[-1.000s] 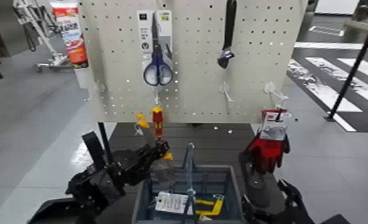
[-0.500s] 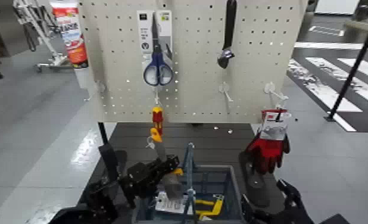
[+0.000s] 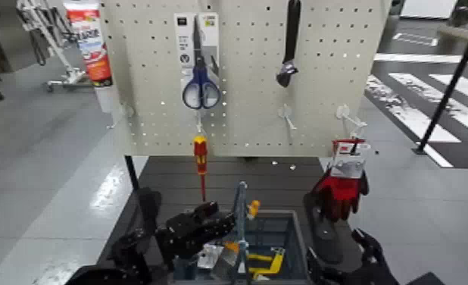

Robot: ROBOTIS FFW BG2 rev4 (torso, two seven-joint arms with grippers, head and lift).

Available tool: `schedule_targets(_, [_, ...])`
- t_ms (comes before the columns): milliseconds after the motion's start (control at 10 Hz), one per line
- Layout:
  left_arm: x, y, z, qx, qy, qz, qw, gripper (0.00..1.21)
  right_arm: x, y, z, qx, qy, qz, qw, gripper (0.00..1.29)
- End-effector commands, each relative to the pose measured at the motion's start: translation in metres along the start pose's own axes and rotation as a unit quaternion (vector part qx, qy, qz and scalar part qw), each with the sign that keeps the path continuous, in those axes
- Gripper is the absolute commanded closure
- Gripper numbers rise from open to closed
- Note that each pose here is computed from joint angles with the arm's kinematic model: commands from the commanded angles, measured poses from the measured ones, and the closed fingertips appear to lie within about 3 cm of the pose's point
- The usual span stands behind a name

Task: Put the yellow paint brush into the crate.

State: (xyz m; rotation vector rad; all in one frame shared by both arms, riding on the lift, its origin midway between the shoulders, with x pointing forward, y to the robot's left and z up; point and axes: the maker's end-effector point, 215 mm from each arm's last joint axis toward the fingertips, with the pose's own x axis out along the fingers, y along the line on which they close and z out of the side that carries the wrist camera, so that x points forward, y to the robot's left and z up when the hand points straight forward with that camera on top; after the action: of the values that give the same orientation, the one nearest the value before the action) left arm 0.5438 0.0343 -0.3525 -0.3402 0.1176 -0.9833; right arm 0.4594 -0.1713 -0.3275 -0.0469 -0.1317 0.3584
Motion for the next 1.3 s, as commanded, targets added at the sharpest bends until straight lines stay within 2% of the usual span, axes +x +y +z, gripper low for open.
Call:
schedule_targets(100, [-0.001,0.001,0.001,0.003,-0.002,0.002,1.0,0.0,0.0,0.0,0.001,0.0,-0.001,0.0,1.0,0.15])
schedule_targets(400, [-0.003,0.001,0.001,0.01,-0.003,0.004,1.0,0.0,-0.001,-0.001,0.002,-0.001,-0.002,0.0,1.0,0.15])
schedule_targets(600, [-0.01,0.004,0.0,0.029,-0.005,0.029,0.999,0.0,-0.002,-0.003,0.003,-0.002,-0.003,-0.001,1.0,0.15])
schedule_targets(1000, [-0.038,0.012,-0.004,0.078,-0.005,0.105,0.991,0.0,-0.003,-0.003,0.002,-0.001,-0.001,0.002,1.0,0.15])
schedule_targets(1100, [-0.05,0.017,-0.004,0.098,-0.006,0.139,0.985,0.0,-0.004,-0.003,0.002,-0.002,0.0,0.002,1.0,0.15])
schedule_targets(1300, [-0.066,0.016,-0.006,0.106,-0.043,0.201,0.973,0.0,-0.006,-0.004,0.003,-0.002,0.0,0.004,1.0,0.14])
